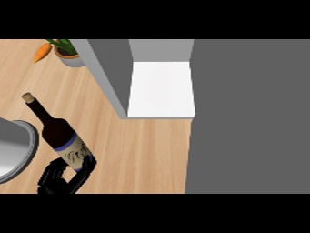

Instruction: Pick up the wine, place it into the cabinet and close the cabinet

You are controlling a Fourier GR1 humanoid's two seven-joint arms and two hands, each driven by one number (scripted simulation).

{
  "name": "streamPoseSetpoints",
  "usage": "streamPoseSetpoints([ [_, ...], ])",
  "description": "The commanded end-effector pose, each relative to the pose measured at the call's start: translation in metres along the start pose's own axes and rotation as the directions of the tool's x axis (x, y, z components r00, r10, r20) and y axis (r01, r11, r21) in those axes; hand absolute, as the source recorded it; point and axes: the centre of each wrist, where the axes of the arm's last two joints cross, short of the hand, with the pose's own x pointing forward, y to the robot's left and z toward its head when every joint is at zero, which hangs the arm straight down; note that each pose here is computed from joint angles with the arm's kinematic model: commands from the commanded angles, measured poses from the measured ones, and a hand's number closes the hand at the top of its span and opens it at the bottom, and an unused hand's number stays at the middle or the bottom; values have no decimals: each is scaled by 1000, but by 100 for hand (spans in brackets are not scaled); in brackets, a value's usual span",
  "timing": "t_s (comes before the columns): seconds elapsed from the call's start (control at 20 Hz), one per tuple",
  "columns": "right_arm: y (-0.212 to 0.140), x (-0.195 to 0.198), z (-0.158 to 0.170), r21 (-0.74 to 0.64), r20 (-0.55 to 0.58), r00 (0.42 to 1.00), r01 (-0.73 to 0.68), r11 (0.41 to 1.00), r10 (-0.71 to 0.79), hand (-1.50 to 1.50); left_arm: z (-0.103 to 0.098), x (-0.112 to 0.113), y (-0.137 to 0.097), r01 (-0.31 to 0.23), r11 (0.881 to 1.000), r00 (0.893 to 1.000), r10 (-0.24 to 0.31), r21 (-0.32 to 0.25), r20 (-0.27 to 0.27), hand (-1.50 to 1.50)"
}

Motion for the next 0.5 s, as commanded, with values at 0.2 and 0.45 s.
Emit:
streamPoseSetpoints([
  [0.2,2,-10,-3,36,-19,1000,15,999,-15,-150,8,0,29,-98,757,978,-46,-646,-202,150],
  [0.45,-4,-1,-6,-5,-10,1000,12,1000,-12,-150,-2,6,58,-211,654,969,44,-726,-242,150],
])
